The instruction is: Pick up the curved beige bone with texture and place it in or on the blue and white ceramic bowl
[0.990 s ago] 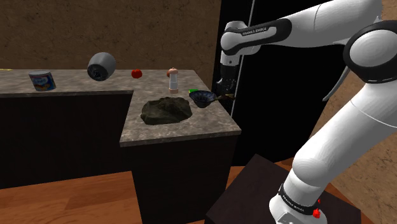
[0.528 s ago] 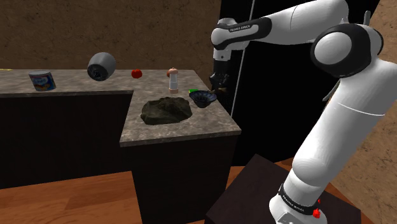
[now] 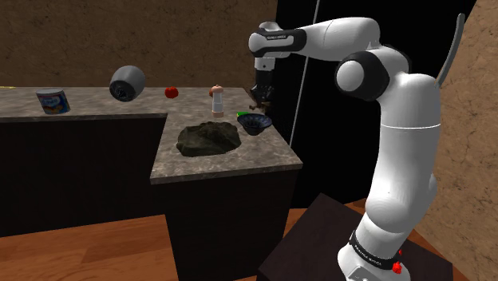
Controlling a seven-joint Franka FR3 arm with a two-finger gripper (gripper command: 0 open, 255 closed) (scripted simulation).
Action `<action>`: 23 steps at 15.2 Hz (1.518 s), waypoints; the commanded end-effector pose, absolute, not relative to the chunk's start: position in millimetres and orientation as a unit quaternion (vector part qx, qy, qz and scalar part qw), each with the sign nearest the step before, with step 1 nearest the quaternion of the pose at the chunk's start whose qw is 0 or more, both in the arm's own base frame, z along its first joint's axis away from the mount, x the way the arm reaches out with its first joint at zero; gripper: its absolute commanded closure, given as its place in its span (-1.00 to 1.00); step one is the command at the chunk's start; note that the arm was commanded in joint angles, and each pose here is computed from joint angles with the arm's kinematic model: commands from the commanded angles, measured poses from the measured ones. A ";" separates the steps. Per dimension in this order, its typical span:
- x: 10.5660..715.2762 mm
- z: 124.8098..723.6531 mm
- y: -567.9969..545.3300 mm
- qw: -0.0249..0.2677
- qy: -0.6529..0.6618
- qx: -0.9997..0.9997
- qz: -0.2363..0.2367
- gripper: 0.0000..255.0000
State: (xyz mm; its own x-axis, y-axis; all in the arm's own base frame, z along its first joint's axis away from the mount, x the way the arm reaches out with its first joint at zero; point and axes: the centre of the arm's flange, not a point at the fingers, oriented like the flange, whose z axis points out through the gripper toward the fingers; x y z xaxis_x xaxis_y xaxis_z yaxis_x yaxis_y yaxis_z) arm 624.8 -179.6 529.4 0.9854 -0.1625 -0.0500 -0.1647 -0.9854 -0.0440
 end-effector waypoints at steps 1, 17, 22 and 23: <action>651.9 532.0 -187.6 0.024 0.082 -0.996 0.023 1.00; 651.9 457.1 -187.6 0.024 0.082 -0.996 0.023 1.00; 651.9 457.1 -187.6 0.024 0.082 -0.996 0.023 1.00; 651.9 457.1 -187.6 0.024 0.082 -0.996 0.023 1.00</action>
